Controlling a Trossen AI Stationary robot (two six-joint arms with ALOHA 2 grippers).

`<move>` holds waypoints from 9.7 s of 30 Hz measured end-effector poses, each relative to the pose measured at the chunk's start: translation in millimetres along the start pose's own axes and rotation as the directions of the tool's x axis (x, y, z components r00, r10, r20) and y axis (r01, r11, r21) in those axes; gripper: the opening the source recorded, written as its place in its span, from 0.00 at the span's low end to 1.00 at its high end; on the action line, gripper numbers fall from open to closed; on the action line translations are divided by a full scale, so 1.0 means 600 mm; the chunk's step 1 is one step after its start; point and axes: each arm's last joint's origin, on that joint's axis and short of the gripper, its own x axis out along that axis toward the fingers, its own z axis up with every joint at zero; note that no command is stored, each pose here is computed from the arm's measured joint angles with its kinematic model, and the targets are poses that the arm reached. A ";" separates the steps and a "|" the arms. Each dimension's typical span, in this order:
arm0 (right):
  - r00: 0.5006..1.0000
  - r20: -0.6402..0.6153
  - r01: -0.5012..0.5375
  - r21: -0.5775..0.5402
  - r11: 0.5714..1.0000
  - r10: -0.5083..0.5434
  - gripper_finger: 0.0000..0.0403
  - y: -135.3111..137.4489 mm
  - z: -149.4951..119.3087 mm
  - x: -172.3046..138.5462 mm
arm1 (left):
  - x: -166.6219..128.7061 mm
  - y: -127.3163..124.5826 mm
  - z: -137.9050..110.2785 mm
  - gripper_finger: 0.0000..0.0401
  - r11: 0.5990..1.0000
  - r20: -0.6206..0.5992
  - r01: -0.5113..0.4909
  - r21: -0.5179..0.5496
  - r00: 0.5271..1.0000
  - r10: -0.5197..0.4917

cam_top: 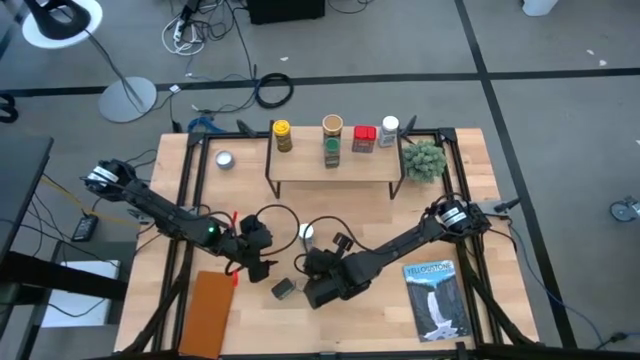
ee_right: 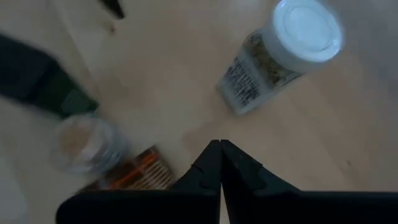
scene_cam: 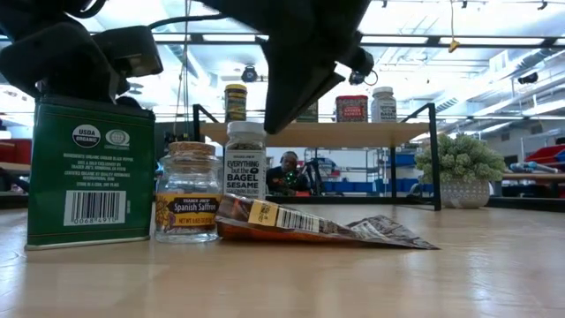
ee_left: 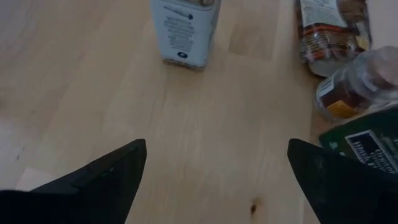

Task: Shelf spices
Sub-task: Adjust the green seasoning bottle on the shelf, then put the white seasoning bottle on the shelf

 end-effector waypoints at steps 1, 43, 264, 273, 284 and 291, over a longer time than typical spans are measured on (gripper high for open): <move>1.000 -0.018 -0.020 -0.001 1.000 0.020 0.02 0.002 -0.002 -0.002 | 0.000 0.000 0.000 0.99 1.000 0.000 0.000 0.001 1.000 0.000; 0.968 -0.175 0.111 -0.335 0.936 -0.178 0.02 -0.029 -0.050 0.002 | -0.014 -0.027 -0.032 0.99 0.956 -0.204 0.238 0.173 0.958 -0.201; 0.878 0.464 0.016 0.212 0.977 -0.116 0.00 -0.411 0.176 0.031 | -0.012 -0.025 -0.025 0.99 0.880 -0.114 0.163 0.446 0.986 -0.125; 0.899 0.434 -0.030 0.172 0.985 -0.048 0.00 -0.395 0.161 -0.001 | -0.012 -0.025 -0.025 0.99 0.880 -0.115 0.163 0.447 0.986 -0.125; 0.911 0.294 -0.336 0.116 0.935 0.290 0.02 -0.328 0.102 -0.094 | -0.012 -0.025 -0.025 0.99 0.880 -0.113 0.163 0.446 0.986 -0.126; 0.895 0.293 -0.355 0.013 0.935 0.336 0.01 -0.290 0.090 -0.098 | -0.013 -0.026 -0.024 0.99 0.882 -0.105 0.165 0.442 0.986 -0.132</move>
